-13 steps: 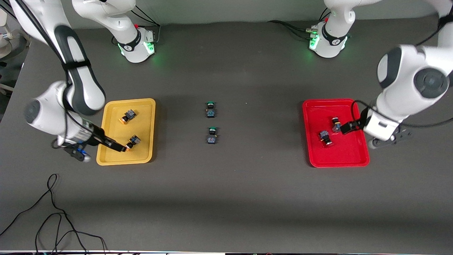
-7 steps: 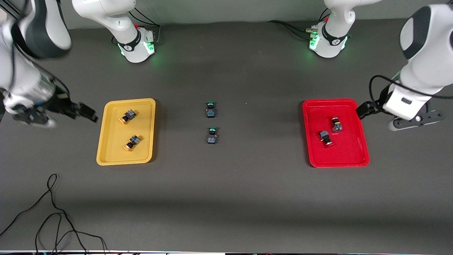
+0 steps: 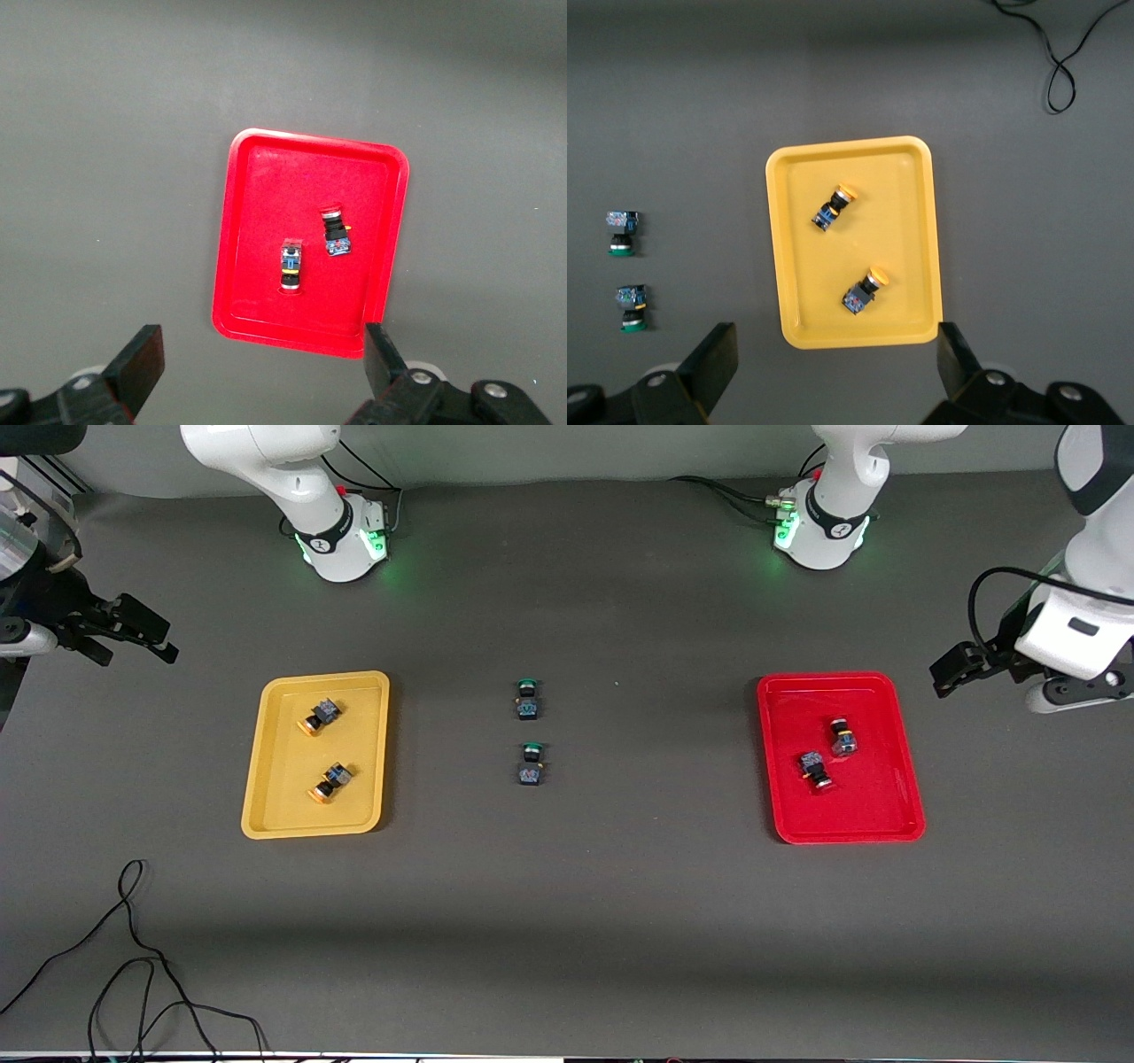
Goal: Place red and yellow buttons in trays
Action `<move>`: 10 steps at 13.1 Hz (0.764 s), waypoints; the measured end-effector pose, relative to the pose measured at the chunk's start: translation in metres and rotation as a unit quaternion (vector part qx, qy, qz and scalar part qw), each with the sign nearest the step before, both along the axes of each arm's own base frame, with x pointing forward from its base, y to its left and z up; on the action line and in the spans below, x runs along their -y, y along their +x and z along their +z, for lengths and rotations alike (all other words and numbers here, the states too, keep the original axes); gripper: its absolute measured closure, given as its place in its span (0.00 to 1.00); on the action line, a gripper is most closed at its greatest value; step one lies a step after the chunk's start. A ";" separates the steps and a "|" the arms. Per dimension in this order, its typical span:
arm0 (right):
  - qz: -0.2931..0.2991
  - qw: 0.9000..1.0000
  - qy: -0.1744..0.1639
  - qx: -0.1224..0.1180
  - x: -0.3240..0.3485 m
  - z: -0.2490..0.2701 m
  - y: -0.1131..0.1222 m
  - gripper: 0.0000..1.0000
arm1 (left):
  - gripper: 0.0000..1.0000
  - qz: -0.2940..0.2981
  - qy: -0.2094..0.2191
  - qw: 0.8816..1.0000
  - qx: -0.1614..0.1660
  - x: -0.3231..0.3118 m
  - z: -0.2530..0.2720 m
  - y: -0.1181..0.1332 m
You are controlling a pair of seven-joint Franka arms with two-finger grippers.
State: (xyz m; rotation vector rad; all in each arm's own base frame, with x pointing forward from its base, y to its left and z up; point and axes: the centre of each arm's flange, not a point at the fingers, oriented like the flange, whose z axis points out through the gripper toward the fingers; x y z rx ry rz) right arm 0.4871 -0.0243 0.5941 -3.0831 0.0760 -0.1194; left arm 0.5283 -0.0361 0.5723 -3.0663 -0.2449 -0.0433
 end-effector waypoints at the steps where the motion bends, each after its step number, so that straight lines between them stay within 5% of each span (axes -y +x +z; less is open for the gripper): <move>1: 0.004 1.000 -0.004 -0.005 -0.005 -0.002 0.013 0.00 | 0.00 -0.002 0.002 1.000 0.001 -0.001 0.005 0.000; 5: 0.031 0.999 -0.018 -0.015 -0.041 -0.011 0.055 0.00 | 0.00 -0.007 0.007 1.000 0.006 0.003 0.013 0.002; 10: 0.009 1.000 -0.016 -0.004 -0.038 0.008 0.057 0.00 | 0.00 -0.024 0.009 1.000 -0.013 0.023 0.012 -0.002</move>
